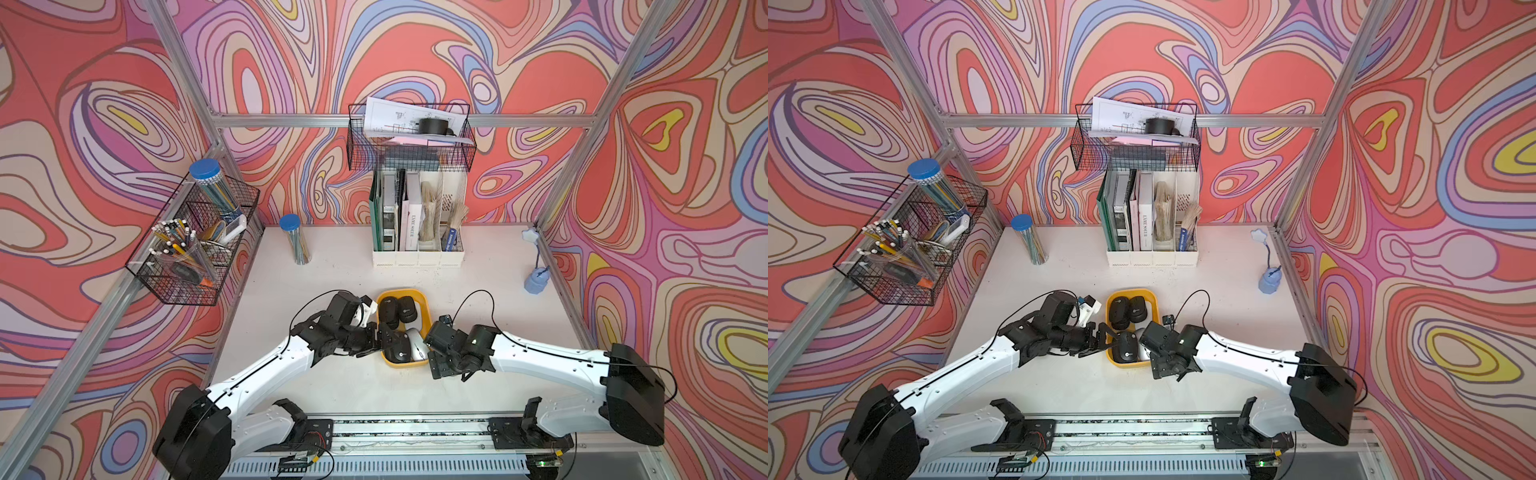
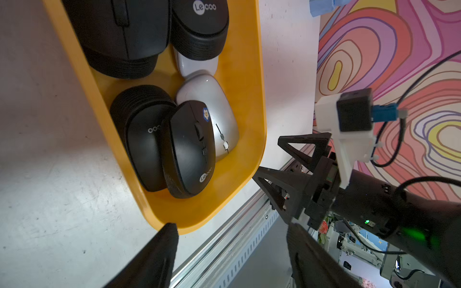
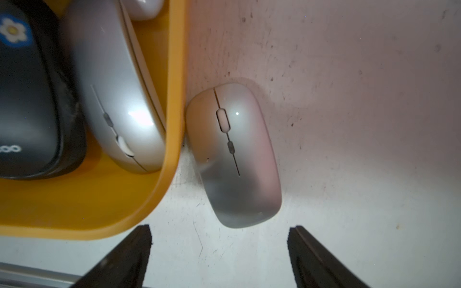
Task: Put the mouse in the storage box
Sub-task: Pick up the mouse from the center of the board.
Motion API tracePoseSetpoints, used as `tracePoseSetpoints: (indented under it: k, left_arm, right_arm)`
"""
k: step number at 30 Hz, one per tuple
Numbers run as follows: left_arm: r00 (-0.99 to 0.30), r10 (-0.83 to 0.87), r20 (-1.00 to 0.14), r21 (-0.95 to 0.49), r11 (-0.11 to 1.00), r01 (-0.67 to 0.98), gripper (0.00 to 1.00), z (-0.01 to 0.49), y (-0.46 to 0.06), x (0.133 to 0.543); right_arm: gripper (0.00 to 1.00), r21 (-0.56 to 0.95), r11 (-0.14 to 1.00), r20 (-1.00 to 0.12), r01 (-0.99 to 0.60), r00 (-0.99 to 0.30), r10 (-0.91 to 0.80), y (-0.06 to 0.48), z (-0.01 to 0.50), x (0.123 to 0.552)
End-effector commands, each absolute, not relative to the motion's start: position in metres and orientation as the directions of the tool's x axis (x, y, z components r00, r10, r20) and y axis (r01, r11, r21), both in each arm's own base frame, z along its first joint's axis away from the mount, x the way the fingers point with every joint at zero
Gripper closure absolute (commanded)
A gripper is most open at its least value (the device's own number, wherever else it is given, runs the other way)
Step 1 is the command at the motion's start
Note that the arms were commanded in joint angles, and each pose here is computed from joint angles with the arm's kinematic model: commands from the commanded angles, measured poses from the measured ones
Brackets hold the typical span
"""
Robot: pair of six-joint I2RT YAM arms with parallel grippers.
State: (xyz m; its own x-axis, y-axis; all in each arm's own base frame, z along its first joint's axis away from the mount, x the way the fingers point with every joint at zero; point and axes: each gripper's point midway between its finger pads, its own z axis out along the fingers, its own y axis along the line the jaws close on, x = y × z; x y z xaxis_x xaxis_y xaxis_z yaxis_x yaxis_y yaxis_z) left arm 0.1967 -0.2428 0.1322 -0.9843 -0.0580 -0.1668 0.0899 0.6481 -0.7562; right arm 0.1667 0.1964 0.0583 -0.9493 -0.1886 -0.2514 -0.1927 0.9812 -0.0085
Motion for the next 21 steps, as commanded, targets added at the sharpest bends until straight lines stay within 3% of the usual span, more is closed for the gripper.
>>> tracePoseSetpoints:
  k: [1, 21]
  left_arm:
    - [-0.974, -0.070, -0.216, -0.763, 0.634, 0.124, 0.25, 0.147, -0.247, 0.206]
    - [-0.974, -0.060, -0.220, -0.751, 0.648, 0.130, 0.25, 0.145, -0.245, 0.205]
  right_arm:
    - [0.11, -0.015, 0.986, -0.251, -0.167, -0.954, -0.166, 0.197, 0.051, 0.171]
    - [0.12, -0.034, 0.991, -0.224, -0.131, -0.965, -0.135, 0.188, 0.021, 0.188]
